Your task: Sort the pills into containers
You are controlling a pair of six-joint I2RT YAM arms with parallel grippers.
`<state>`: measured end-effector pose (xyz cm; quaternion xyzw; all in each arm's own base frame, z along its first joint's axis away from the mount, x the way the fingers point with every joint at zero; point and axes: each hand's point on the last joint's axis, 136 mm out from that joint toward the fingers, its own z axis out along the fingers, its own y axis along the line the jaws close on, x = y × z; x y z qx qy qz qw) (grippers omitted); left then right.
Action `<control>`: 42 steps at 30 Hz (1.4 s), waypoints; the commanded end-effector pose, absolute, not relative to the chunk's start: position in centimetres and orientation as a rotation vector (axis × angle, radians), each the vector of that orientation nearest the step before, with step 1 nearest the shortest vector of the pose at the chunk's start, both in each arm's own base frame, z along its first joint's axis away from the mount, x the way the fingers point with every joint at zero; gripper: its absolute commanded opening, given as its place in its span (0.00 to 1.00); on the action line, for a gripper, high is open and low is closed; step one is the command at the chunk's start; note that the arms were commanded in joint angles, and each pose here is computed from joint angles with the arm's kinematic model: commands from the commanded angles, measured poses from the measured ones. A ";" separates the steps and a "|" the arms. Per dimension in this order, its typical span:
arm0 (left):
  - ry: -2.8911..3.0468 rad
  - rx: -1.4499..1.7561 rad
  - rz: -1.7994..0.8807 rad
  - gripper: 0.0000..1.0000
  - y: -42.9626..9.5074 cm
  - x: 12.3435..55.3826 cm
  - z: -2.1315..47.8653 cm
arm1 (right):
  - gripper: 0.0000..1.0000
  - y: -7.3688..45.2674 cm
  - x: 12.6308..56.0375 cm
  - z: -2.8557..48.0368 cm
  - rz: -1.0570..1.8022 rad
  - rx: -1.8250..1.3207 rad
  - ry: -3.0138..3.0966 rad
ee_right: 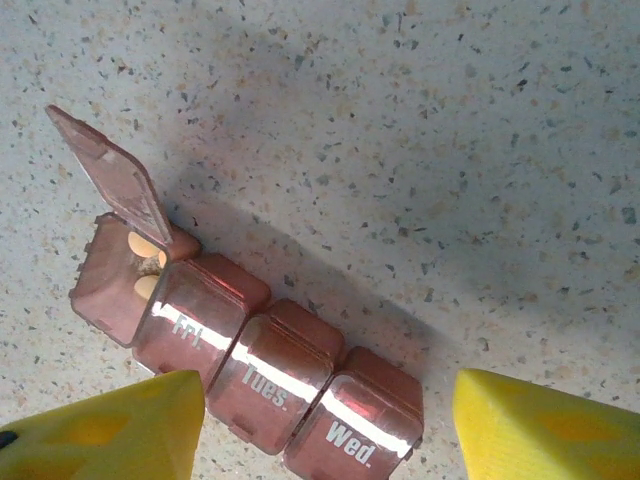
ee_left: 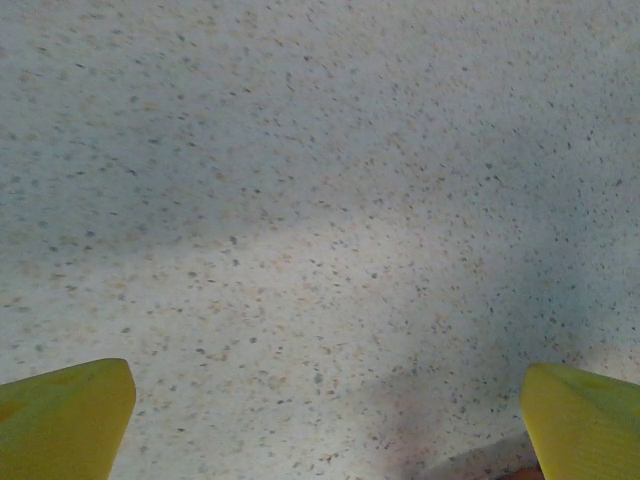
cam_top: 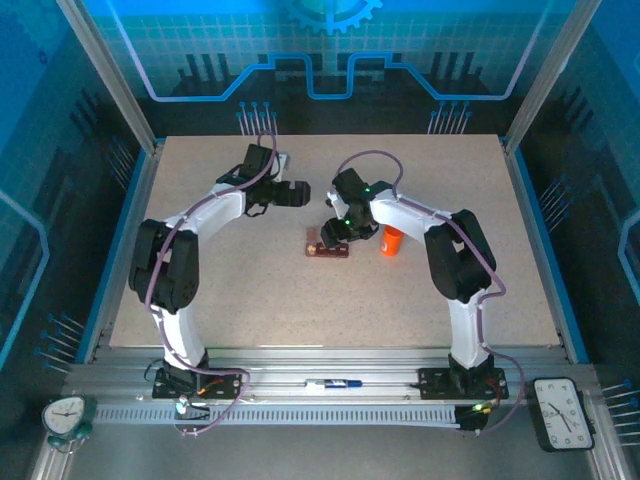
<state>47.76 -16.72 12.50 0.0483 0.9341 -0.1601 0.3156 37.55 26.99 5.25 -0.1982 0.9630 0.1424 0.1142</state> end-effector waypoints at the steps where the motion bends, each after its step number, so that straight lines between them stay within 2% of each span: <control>1: 2.493 0.188 -0.441 0.99 -18.0 47.6 12.3 | 0.67 26.7 37.0 4.1 0.426 -0.566 2.861; 10: 2.556 0.256 -0.415 0.99 -19.1 46.9 10.9 | 0.65 26.1 36.7 2.3 0.377 -0.562 2.899; 13: 2.584 0.281 -0.405 0.95 -19.4 46.6 10.3 | 0.64 25.9 36.6 1.9 0.362 -0.561 2.911; 16: 2.610 0.318 -0.405 0.74 -19.8 46.2 9.7 | 0.64 25.7 36.5 1.5 0.353 -0.558 2.919; 19: 2.631 0.334 -0.414 0.40 -20.2 46.2 9.2 | 0.64 25.6 36.4 1.2 0.348 -0.551 2.925; 20: 2.636 0.340 -0.421 0.25 -20.4 46.2 9.1 | 0.64 25.6 36.3 1.2 0.349 -0.551 2.925; 22: 2.645 0.351 -0.425 0.07 -20.9 46.2 8.8 | 0.64 25.5 36.2 1.0 0.347 -0.548 2.930; 23: 2.650 0.357 -0.421 0.01 -21.1 46.3 8.7 | 0.64 25.5 36.2 0.9 0.347 -0.546 2.931; 42: 2.808 0.414 -0.413 0.04 -22.6 45.1 5.1 | 0.62 25.2 36.0 0.0 0.340 -0.509 2.951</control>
